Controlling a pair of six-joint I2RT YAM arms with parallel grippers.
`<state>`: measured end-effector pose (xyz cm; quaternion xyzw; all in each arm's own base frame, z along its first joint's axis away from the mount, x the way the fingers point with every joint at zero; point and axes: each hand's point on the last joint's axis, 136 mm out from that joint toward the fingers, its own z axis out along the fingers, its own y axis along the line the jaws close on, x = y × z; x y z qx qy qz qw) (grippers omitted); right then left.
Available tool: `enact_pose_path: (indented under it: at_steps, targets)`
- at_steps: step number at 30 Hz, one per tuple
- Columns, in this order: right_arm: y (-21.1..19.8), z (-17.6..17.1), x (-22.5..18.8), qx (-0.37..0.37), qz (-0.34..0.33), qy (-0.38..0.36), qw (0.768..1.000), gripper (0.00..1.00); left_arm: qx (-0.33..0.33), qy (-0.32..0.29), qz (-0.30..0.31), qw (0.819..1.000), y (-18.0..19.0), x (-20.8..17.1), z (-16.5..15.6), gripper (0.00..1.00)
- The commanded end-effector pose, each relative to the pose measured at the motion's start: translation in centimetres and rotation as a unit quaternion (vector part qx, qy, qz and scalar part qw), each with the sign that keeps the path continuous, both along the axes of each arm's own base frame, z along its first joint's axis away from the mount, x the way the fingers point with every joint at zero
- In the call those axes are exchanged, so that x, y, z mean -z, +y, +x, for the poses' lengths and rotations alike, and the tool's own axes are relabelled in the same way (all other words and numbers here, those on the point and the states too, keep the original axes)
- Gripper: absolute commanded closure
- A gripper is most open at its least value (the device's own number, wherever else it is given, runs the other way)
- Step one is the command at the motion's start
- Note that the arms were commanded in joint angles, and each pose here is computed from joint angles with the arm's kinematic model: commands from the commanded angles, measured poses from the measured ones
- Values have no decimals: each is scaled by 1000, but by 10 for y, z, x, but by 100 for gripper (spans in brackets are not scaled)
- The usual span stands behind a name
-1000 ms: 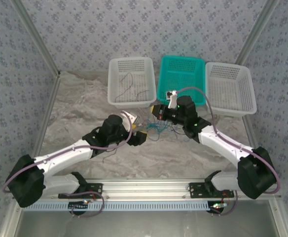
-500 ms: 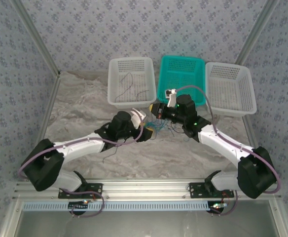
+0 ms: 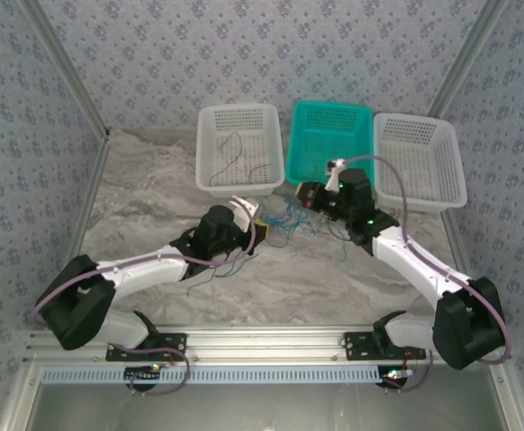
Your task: Untangle the cables
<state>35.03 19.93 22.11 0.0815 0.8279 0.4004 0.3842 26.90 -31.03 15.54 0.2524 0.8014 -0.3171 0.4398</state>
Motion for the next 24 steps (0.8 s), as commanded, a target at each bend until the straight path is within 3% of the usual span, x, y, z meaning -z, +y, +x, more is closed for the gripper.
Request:
enact_pose_path:
  at_steps: [1,5,14,21,24]
  targets:
    - [-54,3,20,90,-7,44,995,100,-60,14,24,998,34,8,-4,100]
    - [-98,1,31,155,-18,65,986,100,-139,18,45,989,82,15,-11,100]
    - [-142,-9,49,239,-28,94,966,100,-292,34,45,955,184,6,-21,100]
    - [-170,-21,66,298,-43,130,945,100,-361,52,51,930,231,2,-29,100]
    - [-167,-21,63,288,-36,123,949,100,-366,57,54,927,235,1,-29,100]
